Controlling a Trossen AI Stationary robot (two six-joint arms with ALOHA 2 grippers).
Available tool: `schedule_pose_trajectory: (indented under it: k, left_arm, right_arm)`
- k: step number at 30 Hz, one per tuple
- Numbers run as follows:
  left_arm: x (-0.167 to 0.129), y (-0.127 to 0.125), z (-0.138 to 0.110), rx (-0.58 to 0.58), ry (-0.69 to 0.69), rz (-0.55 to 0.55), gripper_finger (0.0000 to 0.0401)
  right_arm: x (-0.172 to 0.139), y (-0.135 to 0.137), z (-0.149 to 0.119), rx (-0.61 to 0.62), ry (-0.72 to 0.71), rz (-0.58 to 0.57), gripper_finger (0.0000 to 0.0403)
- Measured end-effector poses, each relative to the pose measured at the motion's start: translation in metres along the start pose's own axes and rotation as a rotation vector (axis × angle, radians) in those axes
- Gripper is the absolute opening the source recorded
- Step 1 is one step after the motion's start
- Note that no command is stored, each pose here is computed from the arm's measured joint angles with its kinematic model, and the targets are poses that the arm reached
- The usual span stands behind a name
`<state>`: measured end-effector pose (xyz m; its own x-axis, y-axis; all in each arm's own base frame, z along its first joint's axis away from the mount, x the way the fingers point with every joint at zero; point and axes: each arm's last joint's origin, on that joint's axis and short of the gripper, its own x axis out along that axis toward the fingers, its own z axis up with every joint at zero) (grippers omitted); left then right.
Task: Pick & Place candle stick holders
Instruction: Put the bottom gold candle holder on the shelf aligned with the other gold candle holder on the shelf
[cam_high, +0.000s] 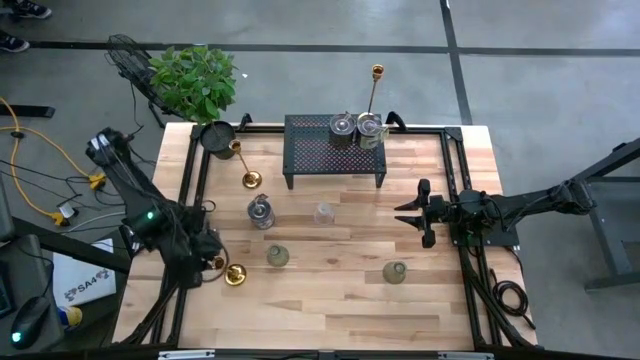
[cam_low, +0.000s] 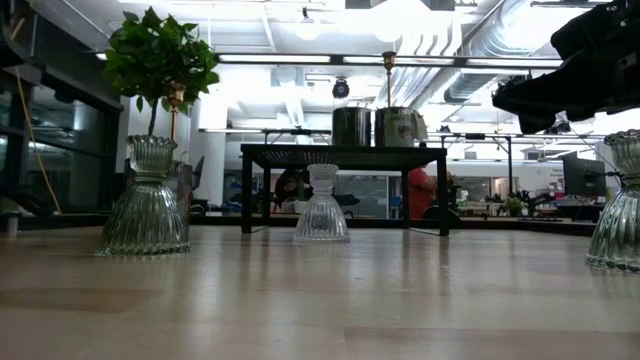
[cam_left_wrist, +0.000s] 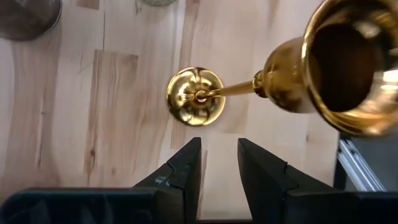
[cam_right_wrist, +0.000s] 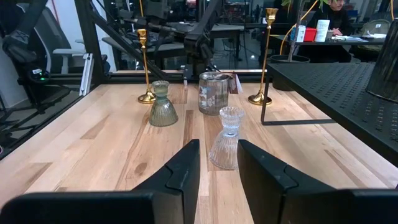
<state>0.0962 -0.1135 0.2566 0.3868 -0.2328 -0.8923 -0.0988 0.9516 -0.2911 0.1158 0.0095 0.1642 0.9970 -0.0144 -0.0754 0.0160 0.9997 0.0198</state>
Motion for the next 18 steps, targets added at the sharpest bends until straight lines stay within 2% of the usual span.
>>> schedule_pose_trajectory:
  k: [5, 9, 14, 18]
  left_arm:
    - [0.014, -0.017, -0.004, -0.026, -0.046, 0.045, 0.0101]
    - [0.023, -0.026, -0.007, -0.002, -0.072, 0.06, 0.0101]
    - [0.028, -0.027, -0.01, -0.006, -0.096, 0.131, 0.0104]
    - [0.03, -0.026, -0.01, -0.044, -0.114, 0.159, 0.0129]
  right_arm:
    - [0.0, 0.0, 0.0, 0.0, 0.0, -0.001, 0.0099]
    - [0.0, 0.0, 0.0, 0.0, 0.0, 0.0, 0.0099]
    - [0.0, 0.0, 0.0, 0.0, 0.0, 0.0, 0.0099]
    - [0.0, 0.0, 0.0, 0.0, 0.0, 0.0, 0.0099]
